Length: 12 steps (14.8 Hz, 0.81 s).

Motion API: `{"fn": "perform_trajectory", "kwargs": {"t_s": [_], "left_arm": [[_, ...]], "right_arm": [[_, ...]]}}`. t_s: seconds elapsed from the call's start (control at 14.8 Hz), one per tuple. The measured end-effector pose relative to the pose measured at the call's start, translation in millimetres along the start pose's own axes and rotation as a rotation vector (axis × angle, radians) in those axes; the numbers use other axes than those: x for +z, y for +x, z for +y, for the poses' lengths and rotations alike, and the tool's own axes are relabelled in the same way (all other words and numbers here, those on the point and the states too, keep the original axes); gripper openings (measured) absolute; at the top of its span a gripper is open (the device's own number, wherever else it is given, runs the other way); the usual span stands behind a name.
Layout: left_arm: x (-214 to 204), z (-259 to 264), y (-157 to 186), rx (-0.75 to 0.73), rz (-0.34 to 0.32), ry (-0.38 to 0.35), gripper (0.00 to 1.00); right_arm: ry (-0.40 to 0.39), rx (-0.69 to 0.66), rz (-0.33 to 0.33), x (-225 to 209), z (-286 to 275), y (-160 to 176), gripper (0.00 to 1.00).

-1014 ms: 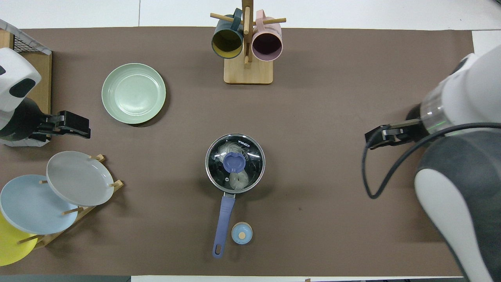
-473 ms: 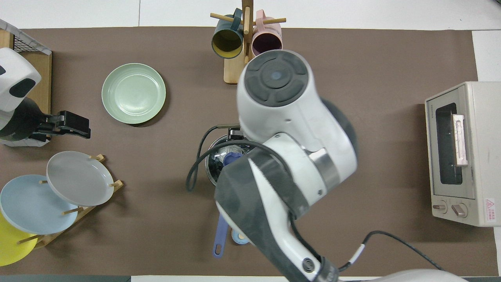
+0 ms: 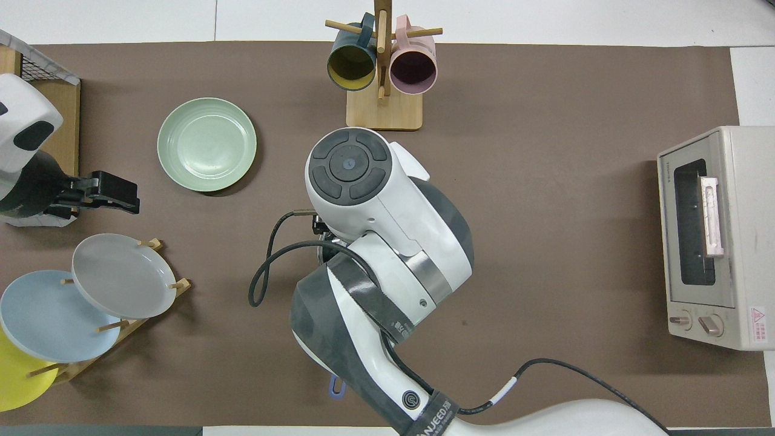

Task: Transfer vermicelli from pot to plate

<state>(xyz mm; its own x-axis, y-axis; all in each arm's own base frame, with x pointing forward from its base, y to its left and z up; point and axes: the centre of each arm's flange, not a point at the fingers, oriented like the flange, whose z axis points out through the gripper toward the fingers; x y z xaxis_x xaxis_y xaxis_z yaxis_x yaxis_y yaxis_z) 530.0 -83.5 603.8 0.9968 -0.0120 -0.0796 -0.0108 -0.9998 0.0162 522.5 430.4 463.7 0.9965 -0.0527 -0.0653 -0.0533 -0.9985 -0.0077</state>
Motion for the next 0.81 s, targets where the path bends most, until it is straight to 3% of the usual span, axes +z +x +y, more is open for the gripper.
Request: {"fn": "perform_trajectory", "kwargs": {"t_s": [0.61,0.74,0.81], "left_arm": [[0,-2,0,-0.004,0.000,0.000,1.00],[0,-2,0,-0.004,0.001,0.000,1.00],[0,-2,0,-0.004,0.001,0.000,1.00]], "right_arm": [[-0.020,-0.050,-0.015,70,-22,-33,1.00],[-0.020,-0.050,-0.014,68,-21,-34,0.96],[-0.020,-0.049,-0.013,67,-20,-34,0.88]]}}
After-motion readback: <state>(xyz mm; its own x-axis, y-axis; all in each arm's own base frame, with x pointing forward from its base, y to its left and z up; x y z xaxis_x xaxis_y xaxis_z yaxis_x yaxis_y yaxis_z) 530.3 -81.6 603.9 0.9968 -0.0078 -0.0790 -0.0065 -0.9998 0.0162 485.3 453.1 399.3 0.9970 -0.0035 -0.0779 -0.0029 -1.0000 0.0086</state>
